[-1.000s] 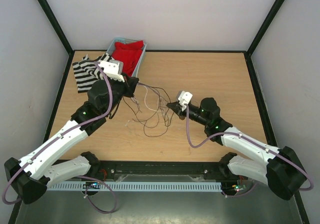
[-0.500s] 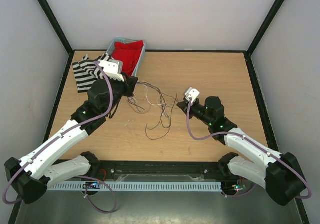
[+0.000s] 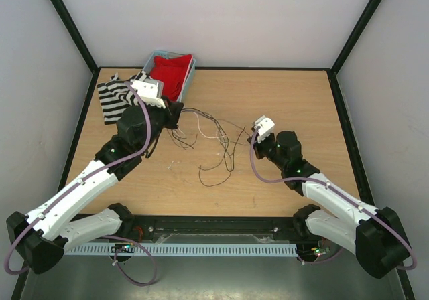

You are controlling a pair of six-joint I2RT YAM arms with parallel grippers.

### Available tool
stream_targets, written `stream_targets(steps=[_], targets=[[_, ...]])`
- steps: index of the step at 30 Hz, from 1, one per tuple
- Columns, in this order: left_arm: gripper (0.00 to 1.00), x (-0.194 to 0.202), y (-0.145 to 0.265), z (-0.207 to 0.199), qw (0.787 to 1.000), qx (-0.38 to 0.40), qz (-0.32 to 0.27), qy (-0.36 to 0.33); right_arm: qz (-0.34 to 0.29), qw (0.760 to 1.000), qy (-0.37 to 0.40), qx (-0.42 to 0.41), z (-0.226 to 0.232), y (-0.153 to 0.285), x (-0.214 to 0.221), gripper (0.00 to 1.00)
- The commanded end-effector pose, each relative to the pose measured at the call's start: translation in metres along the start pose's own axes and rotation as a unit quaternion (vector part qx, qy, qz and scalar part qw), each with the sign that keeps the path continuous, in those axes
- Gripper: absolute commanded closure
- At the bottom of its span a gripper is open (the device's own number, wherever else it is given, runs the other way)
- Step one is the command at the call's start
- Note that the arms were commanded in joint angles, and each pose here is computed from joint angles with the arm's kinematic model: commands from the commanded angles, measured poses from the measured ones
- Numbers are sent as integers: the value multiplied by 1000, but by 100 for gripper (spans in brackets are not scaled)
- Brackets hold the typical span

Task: Zip-tie the wires
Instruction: Adjust the cable at the center of the board.

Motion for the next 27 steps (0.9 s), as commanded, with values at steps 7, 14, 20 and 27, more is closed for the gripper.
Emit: stream_targets(steps=[7,14,20,27], targets=[[100,-7,1,5,1000,-15,-16,6,7,994,-51,92,-22,10,10,100],[100,-7,0,6,1000,-15,-15,8,14,992,-60,107,-26,11,14,100],[100,-6,0,5,1000,-14,-14,9,19,989,-77,127,-30,12,17,100],[100,-6,-1,5,1000,-11,-13,10,14,994,-70,86,-25,10,13,100]])
Point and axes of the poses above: each gripper's point midway between its finger pads, its own y axis back along the fingers, its own z axis along the line the jaws close on, x = y × z, the point moved 9 cm from there along y, back along the fingers, and after that the axes turned 11 degrees about -y, right-handed, at the moved point
